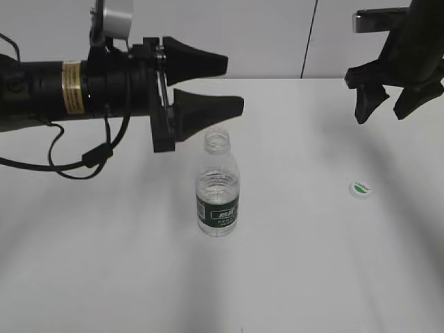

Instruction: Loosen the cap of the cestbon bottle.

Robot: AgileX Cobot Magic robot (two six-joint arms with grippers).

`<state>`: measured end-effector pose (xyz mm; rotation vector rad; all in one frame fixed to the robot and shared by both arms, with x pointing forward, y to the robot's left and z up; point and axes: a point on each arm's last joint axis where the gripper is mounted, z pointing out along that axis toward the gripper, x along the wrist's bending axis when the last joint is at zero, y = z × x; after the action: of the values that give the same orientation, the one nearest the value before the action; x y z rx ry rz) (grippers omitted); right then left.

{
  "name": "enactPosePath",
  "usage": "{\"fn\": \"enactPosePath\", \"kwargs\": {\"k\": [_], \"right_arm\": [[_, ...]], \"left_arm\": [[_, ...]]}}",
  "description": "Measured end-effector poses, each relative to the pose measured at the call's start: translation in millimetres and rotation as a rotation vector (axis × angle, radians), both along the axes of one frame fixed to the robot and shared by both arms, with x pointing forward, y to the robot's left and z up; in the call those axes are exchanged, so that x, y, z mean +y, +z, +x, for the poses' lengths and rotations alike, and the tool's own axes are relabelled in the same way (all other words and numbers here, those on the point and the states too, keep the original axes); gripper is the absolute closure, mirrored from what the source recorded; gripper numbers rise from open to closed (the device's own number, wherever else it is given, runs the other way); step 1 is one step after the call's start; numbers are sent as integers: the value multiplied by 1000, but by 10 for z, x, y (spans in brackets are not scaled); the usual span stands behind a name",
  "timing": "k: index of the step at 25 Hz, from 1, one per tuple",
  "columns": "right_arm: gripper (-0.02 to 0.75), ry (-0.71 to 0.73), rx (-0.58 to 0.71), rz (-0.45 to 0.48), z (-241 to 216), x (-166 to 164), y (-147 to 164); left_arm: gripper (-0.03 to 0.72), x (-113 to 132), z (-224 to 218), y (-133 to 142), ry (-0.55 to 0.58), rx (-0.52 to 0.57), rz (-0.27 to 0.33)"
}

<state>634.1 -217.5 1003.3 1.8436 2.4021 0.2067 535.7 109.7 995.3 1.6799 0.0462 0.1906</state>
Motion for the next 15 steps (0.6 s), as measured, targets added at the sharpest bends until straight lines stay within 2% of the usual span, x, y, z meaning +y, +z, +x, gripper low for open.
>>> {"fn": "enactPosePath", "kwargs": {"k": [3, 6, 10, 13, 15], "right_arm": [[217, 0, -23, 5, -28, -6, 128], [217, 0, -22, 5, -69, -14, 225], [217, 1, -23, 5, -126, -25, 325], [217, 1, -26, 5, -175, -35, 411], [217, 1, -37, 7, -201, -41, 469]], "left_arm": [[187, 55, 20, 221, 114, -40, 14], [187, 151, 48, 445, 276, -75, 48], [187, 378, 70, 729, 570, -83, 126], [187, 610, 60, 852, 811, -41, 215], [187, 770, 42, 871, 959, -1, 299]]}}
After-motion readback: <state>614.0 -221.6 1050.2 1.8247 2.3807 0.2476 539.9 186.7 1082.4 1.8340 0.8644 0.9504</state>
